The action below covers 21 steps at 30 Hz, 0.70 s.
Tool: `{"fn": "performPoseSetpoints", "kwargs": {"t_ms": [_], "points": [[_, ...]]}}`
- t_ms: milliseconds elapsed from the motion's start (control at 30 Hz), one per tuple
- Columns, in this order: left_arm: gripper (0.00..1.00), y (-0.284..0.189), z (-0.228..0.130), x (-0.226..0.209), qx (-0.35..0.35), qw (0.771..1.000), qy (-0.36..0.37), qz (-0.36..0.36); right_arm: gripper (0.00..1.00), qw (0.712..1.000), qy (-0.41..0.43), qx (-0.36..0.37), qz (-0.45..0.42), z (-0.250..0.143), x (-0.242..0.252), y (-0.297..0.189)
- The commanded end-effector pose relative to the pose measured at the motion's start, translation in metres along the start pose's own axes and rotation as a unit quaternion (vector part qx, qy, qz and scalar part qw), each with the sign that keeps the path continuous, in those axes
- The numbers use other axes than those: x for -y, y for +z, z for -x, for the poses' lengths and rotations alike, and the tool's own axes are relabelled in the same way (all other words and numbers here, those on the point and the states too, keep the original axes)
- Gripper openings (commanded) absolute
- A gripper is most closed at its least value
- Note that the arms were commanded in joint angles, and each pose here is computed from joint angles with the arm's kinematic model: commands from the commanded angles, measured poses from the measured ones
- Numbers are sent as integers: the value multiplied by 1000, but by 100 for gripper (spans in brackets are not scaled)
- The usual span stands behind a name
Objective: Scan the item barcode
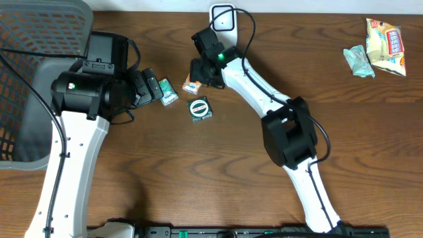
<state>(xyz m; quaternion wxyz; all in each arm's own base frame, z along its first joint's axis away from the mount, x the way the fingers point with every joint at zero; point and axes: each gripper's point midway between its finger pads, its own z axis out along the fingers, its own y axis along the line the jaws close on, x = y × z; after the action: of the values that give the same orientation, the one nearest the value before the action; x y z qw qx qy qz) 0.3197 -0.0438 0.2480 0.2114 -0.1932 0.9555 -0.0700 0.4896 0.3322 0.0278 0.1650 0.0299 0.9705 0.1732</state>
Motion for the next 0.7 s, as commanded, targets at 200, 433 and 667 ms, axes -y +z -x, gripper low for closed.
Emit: {"fn": "performPoseSetpoints", "kwargs": {"t_ms": [200,433,667], "points": [[98,-4,3,-1,7,1000,2,2,12,998,-6,-54,13,-20,10,22],[98,-4,3,-1,7,1000,2,2,1,972,-39,-113,204,3,-3,-45],[98,-4,3,-1,7,1000,2,2,1,880,-135,-147,430,-5,15,-127]]}}
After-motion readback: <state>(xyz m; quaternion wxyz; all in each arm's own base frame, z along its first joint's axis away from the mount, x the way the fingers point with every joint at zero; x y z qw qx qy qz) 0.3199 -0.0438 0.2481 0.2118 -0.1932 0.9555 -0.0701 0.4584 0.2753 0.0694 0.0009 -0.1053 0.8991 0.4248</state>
